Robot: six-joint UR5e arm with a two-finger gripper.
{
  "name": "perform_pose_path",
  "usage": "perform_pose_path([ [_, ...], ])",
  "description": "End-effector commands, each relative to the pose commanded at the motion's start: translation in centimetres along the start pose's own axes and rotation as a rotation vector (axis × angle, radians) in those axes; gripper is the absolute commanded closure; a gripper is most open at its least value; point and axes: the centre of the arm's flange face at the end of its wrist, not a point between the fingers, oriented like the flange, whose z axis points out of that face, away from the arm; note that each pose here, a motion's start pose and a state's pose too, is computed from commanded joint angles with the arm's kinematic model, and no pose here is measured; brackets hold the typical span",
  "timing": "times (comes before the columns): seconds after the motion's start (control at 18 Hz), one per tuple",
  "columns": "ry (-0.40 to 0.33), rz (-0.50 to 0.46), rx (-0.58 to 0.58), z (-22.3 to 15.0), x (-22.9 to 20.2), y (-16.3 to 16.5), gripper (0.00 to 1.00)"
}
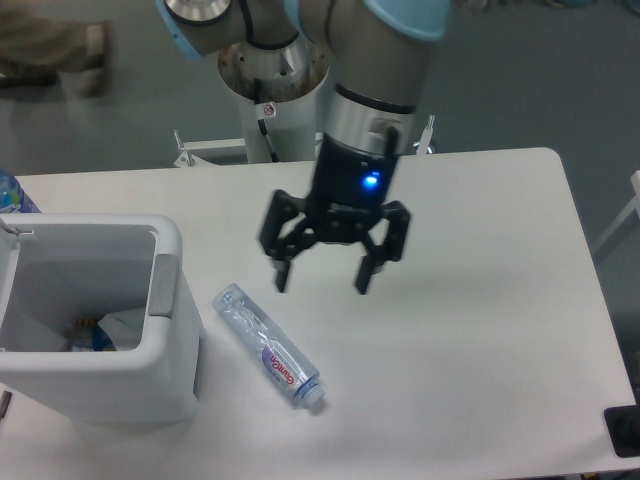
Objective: Place the trash in the trash can
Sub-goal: 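Move the open gripper down to the clear water bottle's cap end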
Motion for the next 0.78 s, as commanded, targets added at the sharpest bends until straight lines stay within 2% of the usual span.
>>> perform_pose_path([
  [0.39,-0.128,-0.035,-0.111,5.8,-3.5,0.7,0.00],
  [0.78,-0.133,-0.068,-0.208,12.0,-5.5,1.8,0.00],
])
